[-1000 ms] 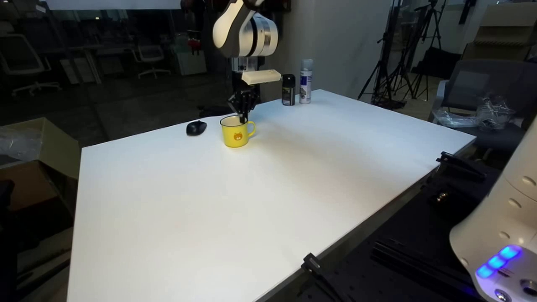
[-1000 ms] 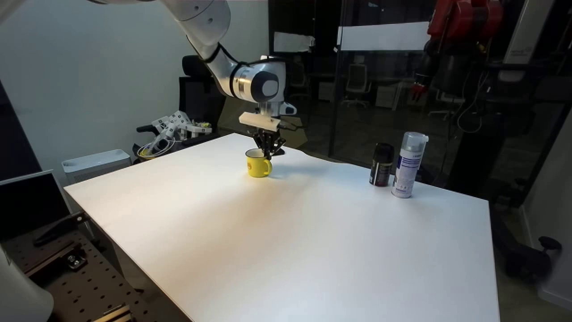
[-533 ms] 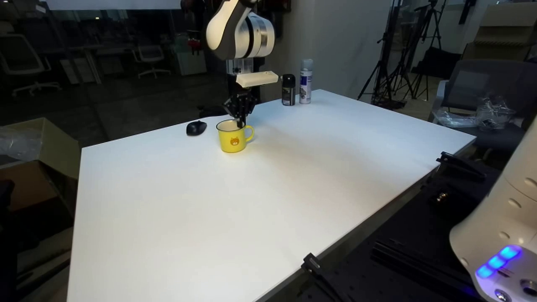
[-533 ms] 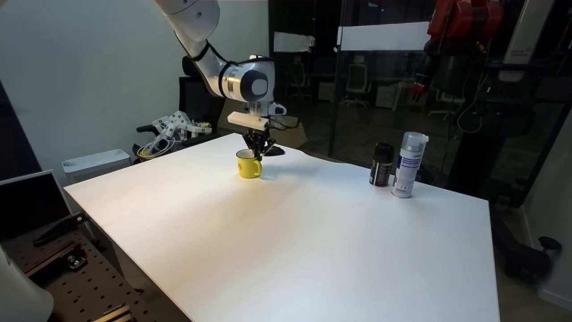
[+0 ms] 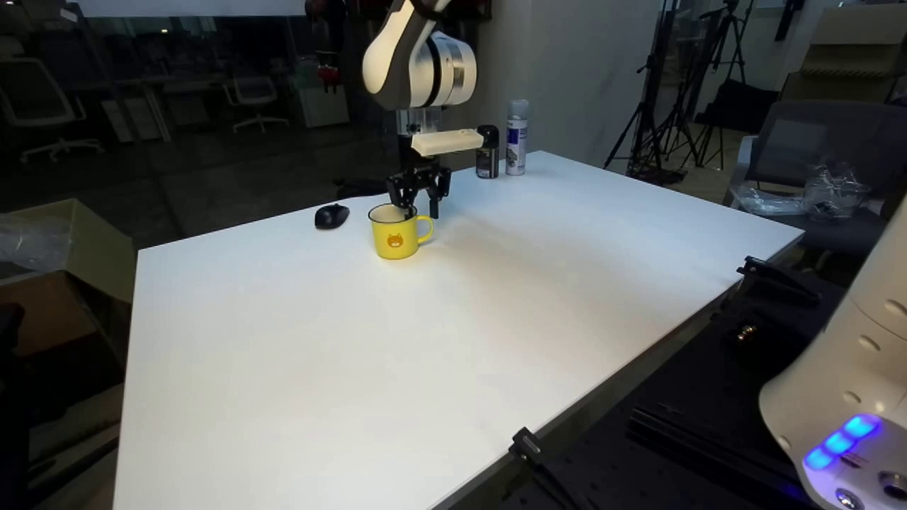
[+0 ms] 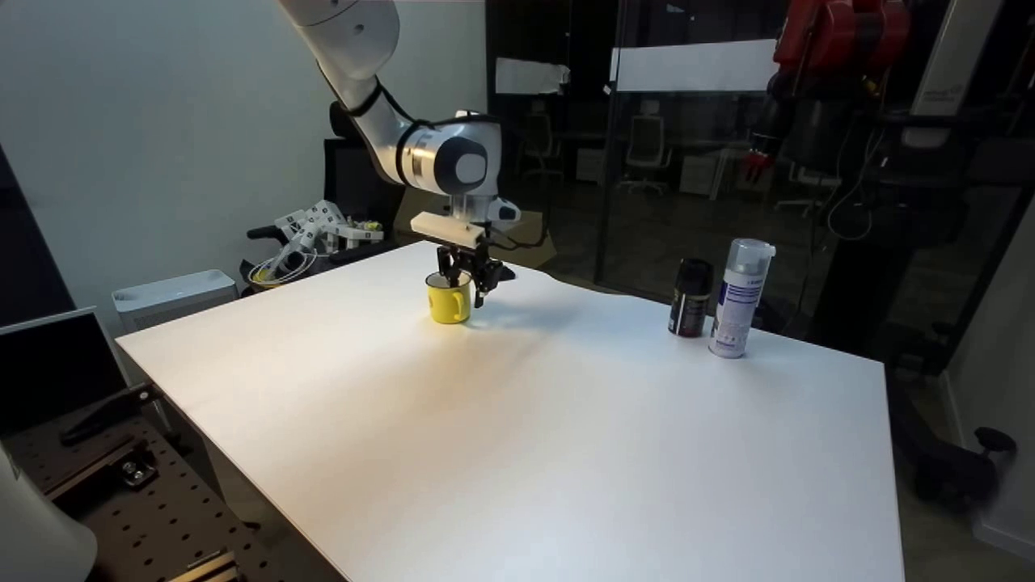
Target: Move the yellow mug to the left
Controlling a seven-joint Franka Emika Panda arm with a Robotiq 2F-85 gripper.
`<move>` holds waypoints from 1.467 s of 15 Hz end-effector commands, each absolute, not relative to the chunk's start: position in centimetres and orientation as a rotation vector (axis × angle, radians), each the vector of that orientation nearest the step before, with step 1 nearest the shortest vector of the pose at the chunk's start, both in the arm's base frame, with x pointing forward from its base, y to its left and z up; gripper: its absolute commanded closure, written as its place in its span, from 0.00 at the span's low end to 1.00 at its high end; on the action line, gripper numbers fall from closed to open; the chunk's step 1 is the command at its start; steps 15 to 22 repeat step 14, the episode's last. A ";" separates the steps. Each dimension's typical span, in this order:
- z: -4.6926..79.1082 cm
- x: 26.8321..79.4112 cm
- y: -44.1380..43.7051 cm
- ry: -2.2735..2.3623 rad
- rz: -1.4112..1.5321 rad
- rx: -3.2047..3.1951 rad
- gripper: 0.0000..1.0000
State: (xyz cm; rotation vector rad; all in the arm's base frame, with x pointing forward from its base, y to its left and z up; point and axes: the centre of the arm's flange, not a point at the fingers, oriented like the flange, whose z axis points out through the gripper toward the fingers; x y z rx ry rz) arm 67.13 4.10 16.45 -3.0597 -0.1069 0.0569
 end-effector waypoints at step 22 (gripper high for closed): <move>20.9 68.3 3.3 -0.088 -0.082 -3.078 0.00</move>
